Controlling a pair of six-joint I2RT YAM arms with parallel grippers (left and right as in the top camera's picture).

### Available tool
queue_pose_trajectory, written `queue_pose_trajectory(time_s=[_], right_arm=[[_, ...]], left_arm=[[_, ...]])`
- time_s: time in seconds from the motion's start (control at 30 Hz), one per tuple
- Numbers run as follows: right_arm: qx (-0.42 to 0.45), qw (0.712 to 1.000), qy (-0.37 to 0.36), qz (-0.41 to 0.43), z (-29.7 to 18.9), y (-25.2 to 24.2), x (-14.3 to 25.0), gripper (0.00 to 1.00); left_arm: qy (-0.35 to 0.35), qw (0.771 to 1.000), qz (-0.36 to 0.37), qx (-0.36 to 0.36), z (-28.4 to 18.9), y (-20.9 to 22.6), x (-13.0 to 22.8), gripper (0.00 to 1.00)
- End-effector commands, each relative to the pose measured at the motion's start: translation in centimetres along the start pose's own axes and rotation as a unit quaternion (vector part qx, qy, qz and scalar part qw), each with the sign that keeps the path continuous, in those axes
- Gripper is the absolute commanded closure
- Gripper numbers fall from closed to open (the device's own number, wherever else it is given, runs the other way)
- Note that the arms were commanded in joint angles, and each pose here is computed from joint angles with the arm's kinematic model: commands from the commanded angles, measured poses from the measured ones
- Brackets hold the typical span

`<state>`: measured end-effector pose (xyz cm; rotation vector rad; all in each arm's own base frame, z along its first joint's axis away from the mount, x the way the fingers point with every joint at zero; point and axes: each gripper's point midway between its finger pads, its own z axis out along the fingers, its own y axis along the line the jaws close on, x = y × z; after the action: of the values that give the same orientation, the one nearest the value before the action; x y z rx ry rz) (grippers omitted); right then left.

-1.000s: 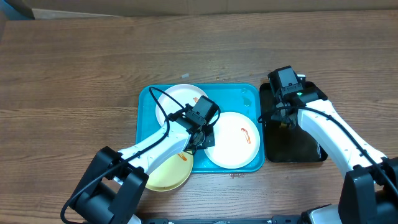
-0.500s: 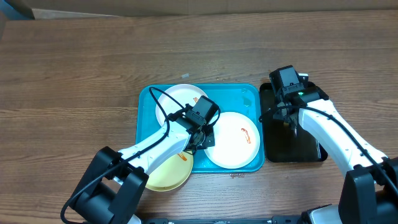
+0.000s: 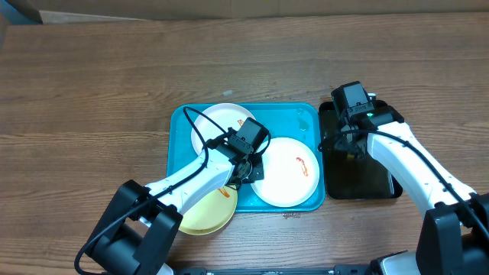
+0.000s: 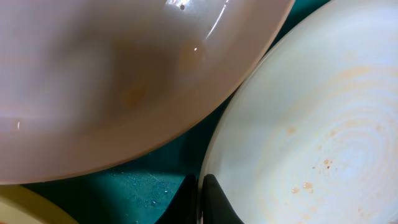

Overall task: Clean dirty plates on tray and stack at the side
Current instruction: 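Move the sponge onto the held white plate and scrub it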

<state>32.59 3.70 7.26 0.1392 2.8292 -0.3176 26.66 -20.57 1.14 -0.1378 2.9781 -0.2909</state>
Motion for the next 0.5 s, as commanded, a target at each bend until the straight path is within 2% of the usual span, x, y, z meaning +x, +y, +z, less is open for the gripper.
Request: queue_pose_trajectory(time_s=[0.0,0.07,0.2,0.47], right_arm=[[-0.166,0.984,-0.002,-0.058,-3.2,5.6,-0.4,0.96],[-0.210,0.975,0.001,-0.076,-4.5,7.4,-0.3,0.96],[-0.219,0.971,0.005,-0.097,-5.8,8.5,0.3,0.96],[-0.172,0.973,0.003,-0.154,-5.7,9.9,2.5,0.96]], left_arm=[[0.008,1.000,-0.005,-0.010,0.5,0.7,0.3,0.96],[0.008,1.000,-0.005,-0.010,0.5,0.7,0.3,0.96],[0.008,1.000,-0.005,-0.010,0.5,0.7,0.3,0.96],[0.008,1.000,-0.005,-0.010,0.5,0.7,0.3,0.96]])
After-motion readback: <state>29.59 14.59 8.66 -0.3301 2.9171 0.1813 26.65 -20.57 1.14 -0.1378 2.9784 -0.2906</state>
